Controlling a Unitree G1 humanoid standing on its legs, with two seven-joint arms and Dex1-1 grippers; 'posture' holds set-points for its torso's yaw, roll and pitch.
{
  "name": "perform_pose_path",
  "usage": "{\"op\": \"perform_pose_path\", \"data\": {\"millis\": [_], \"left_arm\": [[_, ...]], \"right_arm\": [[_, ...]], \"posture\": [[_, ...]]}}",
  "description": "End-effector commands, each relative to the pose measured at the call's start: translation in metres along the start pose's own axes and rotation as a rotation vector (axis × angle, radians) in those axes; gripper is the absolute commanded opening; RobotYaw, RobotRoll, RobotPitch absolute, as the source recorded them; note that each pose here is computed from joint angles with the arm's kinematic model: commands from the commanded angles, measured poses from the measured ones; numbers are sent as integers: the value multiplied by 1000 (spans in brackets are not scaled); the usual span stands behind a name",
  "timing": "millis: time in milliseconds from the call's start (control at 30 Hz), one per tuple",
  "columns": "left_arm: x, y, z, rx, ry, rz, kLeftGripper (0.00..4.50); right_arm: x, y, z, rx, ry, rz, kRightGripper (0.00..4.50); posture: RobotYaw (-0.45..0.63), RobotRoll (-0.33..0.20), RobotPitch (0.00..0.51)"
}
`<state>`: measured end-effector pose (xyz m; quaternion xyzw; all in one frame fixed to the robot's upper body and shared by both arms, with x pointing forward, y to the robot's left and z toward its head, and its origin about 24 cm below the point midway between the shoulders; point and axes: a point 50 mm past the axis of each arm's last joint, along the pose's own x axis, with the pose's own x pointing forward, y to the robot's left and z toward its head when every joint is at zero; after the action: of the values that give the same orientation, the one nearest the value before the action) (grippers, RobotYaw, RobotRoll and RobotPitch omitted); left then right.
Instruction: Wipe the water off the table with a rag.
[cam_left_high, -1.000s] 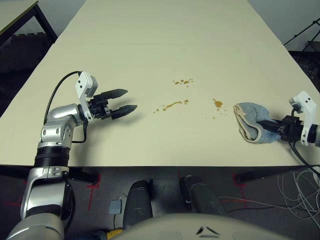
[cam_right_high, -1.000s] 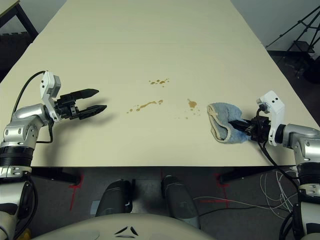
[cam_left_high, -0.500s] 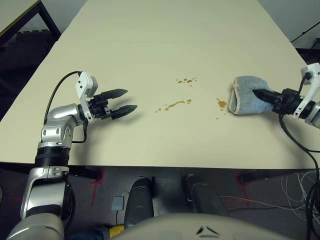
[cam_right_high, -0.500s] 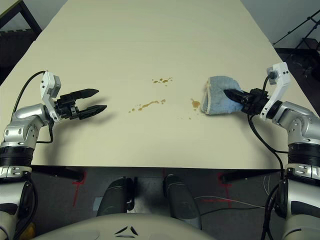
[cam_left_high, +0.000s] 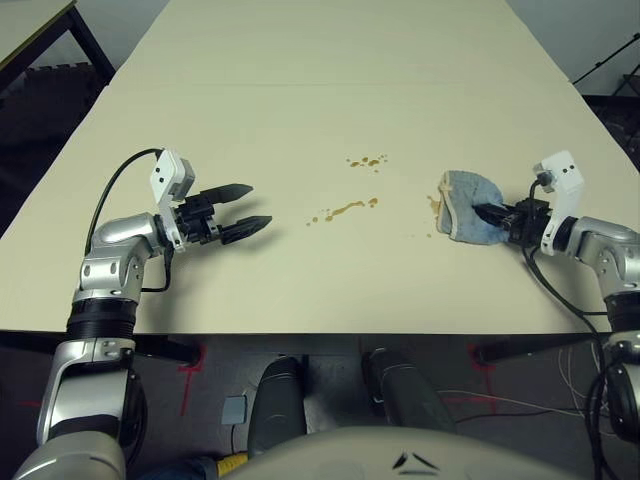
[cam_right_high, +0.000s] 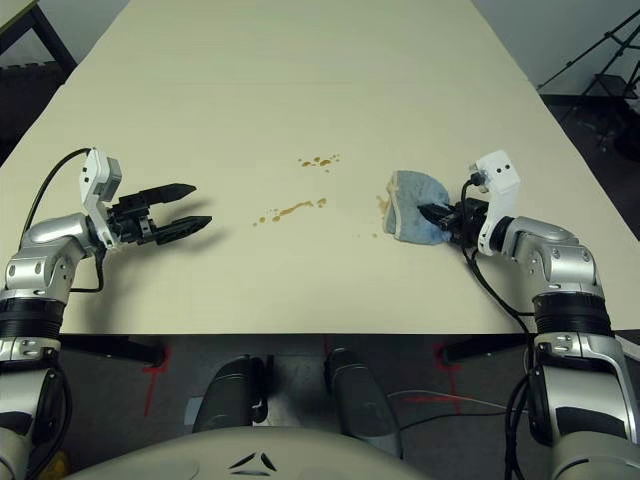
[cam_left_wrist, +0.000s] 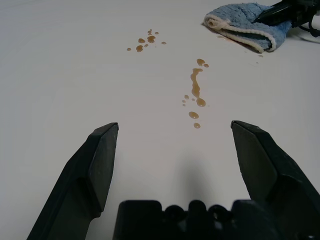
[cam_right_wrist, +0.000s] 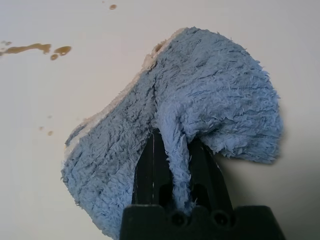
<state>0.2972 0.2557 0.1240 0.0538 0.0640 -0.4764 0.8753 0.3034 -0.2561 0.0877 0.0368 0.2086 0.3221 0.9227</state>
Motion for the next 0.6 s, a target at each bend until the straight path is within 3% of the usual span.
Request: {"op": "perform_pose_path", "data": {"millis": [33, 233, 367, 600], "left_arm": [[-1, -2, 1, 18, 22, -3, 4500], [-1, -2, 1, 18, 23, -4, 4500], [0, -3, 1, 20, 22, -5, 4500], [0, -2, 2, 22, 20, -4, 4500]], "right_arm": [[21, 28, -22, 44, 87, 144, 17], [30, 45, -24, 44, 91, 192, 17], [30, 44, -25, 44, 93, 161, 16], [0, -7, -7, 19, 56, -114, 16]], "posture": [[-187, 0, 131], [-187, 0, 131], [-187, 0, 130], [-191, 0, 126]]}}
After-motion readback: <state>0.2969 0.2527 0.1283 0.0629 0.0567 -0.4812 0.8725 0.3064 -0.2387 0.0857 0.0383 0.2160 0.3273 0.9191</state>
